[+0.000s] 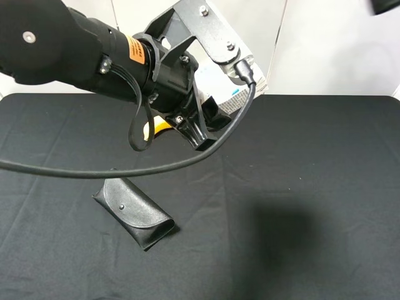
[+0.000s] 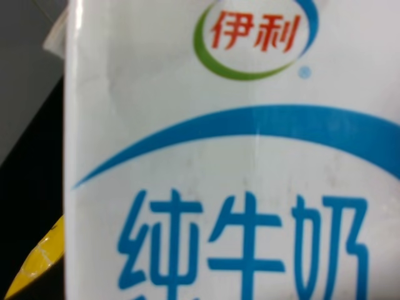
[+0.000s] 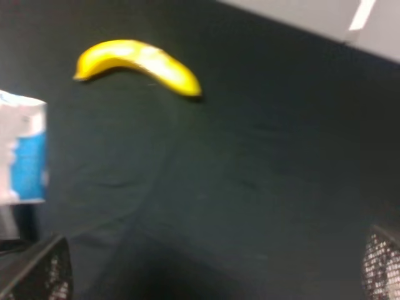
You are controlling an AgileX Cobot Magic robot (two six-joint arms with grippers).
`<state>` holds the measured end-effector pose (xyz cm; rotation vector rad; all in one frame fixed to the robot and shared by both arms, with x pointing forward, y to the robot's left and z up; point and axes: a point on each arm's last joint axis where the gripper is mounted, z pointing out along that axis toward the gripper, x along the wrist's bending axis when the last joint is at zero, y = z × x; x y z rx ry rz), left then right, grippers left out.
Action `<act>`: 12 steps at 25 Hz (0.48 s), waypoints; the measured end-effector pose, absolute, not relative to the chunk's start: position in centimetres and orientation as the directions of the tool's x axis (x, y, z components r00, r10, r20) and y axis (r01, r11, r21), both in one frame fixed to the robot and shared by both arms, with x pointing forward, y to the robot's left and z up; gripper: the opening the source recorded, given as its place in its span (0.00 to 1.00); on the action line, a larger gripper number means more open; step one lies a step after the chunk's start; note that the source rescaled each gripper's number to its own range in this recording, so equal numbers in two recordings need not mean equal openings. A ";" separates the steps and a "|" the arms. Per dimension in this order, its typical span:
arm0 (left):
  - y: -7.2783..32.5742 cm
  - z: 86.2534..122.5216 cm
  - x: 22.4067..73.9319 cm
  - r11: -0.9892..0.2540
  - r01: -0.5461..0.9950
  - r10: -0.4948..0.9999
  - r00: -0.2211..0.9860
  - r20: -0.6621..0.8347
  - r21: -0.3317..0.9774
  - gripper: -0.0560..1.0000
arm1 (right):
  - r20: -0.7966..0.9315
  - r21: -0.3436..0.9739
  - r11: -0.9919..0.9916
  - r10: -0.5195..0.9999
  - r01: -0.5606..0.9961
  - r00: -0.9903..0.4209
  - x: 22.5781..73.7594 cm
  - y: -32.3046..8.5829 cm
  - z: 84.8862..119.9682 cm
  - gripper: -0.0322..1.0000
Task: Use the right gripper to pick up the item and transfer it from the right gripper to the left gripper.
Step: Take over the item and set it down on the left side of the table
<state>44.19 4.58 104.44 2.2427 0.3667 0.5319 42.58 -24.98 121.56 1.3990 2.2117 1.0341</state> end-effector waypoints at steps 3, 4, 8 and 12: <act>4.6 104.4 44.2 -0.649 0.091 0.420 0.870 0.257 0.755 0.06 | 0.022 0.751 0.255 0.913 0.609 -0.408 40.1 -26.0 122.6 1.00; 4.6 104.4 44.2 -0.649 0.091 0.420 0.870 0.257 0.755 0.06 | -0.002 0.757 0.256 0.921 0.602 -0.388 39.2 -26.4 122.7 1.00; 4.6 104.4 44.2 -0.649 0.091 0.420 0.870 0.257 0.755 0.06 | -0.056 0.753 0.259 0.942 0.606 -0.332 36.1 -27.4 121.3 1.00; 4.6 104.4 44.2 -0.651 0.090 0.418 0.871 0.258 0.753 0.06 | -0.056 0.734 0.257 0.946 0.629 -0.321 33.5 -27.7 118.3 1.00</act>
